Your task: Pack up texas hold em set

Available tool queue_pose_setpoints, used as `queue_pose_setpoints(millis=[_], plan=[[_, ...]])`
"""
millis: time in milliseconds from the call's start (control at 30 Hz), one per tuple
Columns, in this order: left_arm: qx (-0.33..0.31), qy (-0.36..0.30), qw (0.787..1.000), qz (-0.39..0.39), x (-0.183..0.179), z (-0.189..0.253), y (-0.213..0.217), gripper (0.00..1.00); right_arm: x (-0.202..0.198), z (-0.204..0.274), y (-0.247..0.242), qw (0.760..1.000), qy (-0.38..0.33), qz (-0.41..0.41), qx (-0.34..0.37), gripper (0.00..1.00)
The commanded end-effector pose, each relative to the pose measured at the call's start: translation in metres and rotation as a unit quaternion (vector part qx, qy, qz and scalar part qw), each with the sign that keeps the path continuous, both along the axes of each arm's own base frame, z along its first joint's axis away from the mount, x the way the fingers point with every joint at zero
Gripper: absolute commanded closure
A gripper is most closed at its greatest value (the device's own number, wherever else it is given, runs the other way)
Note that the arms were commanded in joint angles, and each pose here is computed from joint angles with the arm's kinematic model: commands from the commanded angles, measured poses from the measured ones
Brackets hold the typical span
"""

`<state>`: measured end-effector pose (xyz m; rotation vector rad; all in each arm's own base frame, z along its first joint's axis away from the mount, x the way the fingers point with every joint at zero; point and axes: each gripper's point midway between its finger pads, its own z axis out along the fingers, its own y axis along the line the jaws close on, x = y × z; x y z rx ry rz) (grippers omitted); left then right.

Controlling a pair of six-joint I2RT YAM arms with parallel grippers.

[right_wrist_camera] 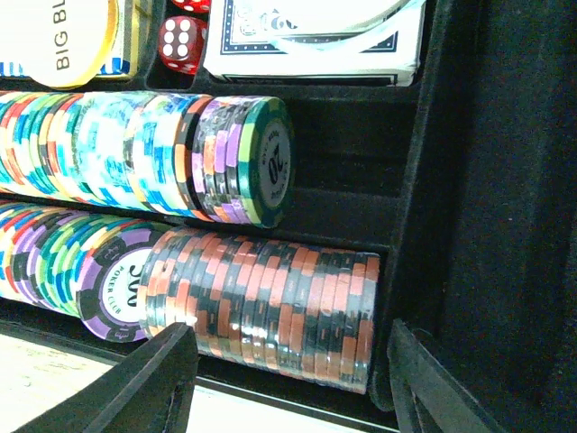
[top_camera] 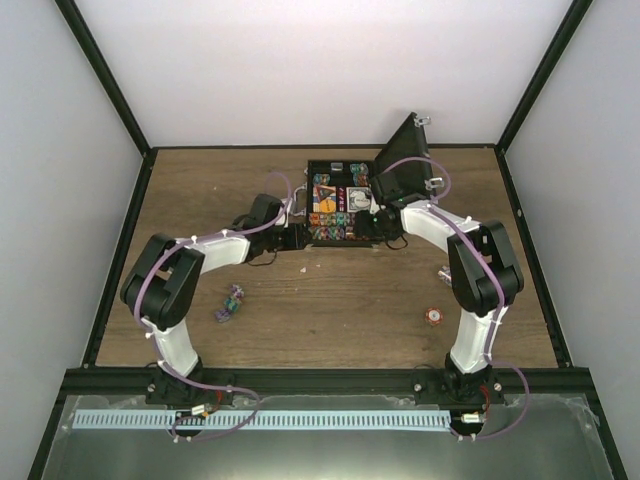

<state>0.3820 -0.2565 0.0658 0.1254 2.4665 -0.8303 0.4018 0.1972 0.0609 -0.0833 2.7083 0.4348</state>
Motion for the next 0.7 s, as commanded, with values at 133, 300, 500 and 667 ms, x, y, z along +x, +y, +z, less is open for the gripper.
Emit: queue_pose_setpoints(millis=[133,300,500,667], plan=[[0.012,-0.008,1.0,0.007,0.013,-0.005,-0.002,0.61,-0.015,-0.019,-0.002,1.0,0.027,0.003,-0.016,0.4],[0.021,-0.013,1.0,0.018,0.019,-0.009,0.0,0.65,-0.015,-0.021,-0.002,0.999,0.029,0.002,-0.015,0.4],[0.016,-0.017,1.0,0.021,0.024,-0.012,-0.003,0.67,-0.015,-0.022,-0.002,0.999,0.028,0.003,-0.015,0.4],[0.021,-0.009,1.0,0.018,0.025,-0.022,-0.004,0.74,-0.016,-0.026,-0.007,0.999,0.031,-0.001,-0.029,0.4]])
